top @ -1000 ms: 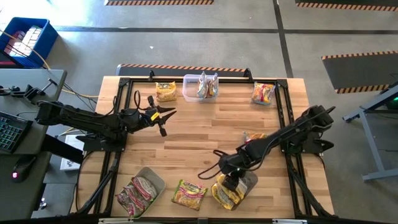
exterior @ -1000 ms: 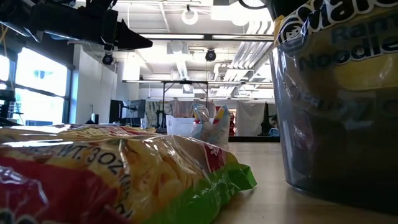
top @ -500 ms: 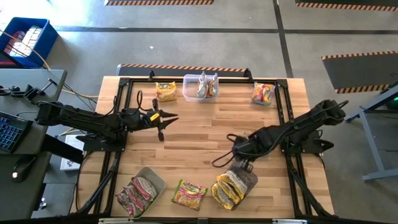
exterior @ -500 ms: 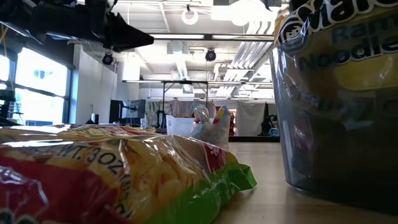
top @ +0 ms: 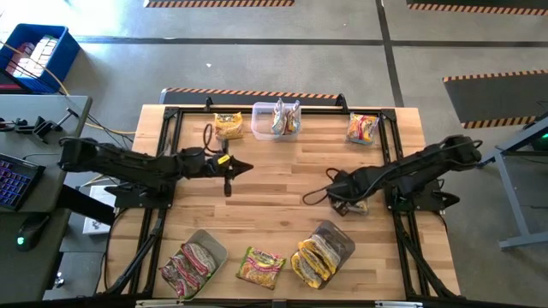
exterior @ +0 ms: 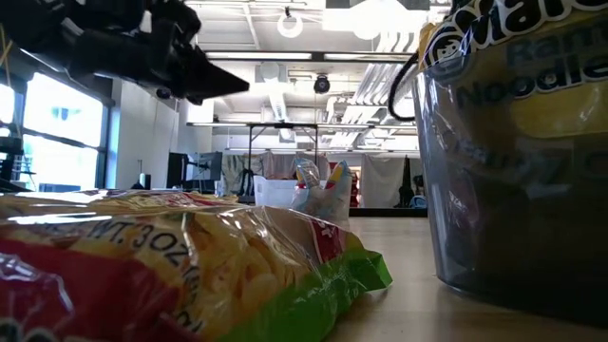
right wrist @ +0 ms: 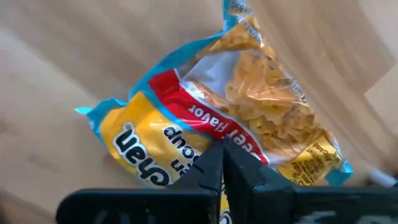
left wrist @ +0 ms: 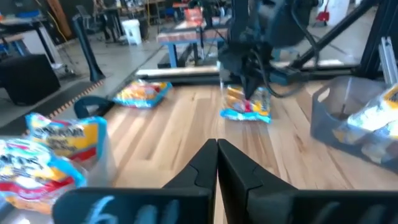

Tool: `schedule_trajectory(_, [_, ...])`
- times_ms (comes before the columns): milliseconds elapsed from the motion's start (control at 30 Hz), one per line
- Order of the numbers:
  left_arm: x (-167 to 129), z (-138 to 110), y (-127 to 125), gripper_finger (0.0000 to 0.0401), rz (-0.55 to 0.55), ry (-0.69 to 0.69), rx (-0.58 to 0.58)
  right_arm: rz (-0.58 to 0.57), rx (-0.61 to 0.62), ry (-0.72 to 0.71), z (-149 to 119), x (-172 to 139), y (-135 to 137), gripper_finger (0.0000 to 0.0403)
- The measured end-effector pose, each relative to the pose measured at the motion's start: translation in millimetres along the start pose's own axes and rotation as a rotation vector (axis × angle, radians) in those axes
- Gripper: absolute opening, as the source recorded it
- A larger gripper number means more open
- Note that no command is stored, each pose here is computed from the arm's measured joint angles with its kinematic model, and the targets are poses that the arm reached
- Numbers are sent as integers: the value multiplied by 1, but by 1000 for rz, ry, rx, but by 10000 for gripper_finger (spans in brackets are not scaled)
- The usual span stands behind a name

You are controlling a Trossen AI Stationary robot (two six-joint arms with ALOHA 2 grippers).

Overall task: Sort Maruchan noodles
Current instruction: Put the light blue noodle pack into the transparent bin

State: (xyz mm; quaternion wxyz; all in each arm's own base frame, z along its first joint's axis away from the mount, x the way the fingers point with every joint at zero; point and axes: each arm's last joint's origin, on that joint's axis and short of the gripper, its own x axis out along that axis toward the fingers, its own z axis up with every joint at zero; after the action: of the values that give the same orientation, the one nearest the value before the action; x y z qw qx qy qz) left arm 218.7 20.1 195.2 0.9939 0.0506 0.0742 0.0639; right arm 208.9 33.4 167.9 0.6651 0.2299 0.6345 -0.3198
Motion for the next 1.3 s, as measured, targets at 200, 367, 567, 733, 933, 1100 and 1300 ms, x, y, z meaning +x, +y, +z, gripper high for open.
schedule_trajectory(200, [27,-3,1,2,-12,54,-23,112,-88,-199,25,8,4,1])
schedule_trajectory(367, [48,-8,0,17,-18,105,-25,328,-297,-435,54,0,21,0])
schedule_trajectory(567, [74,-25,-3,46,-23,200,-54,548,-541,-532,75,2,35,0])
schedule_trajectory(733, [94,-43,-5,80,-31,306,-43,553,-616,-539,77,-15,37,0])
schedule_trajectory(933, [119,-51,-2,125,-78,443,26,481,-638,-580,67,-32,32,0])
schedule_trajectory(1100, [140,-48,-1,163,-139,524,76,454,-642,-595,63,-35,32,0])
schedule_trajectory(1300, [159,-48,-2,189,-219,573,143,453,-645,-594,61,-34,34,0])
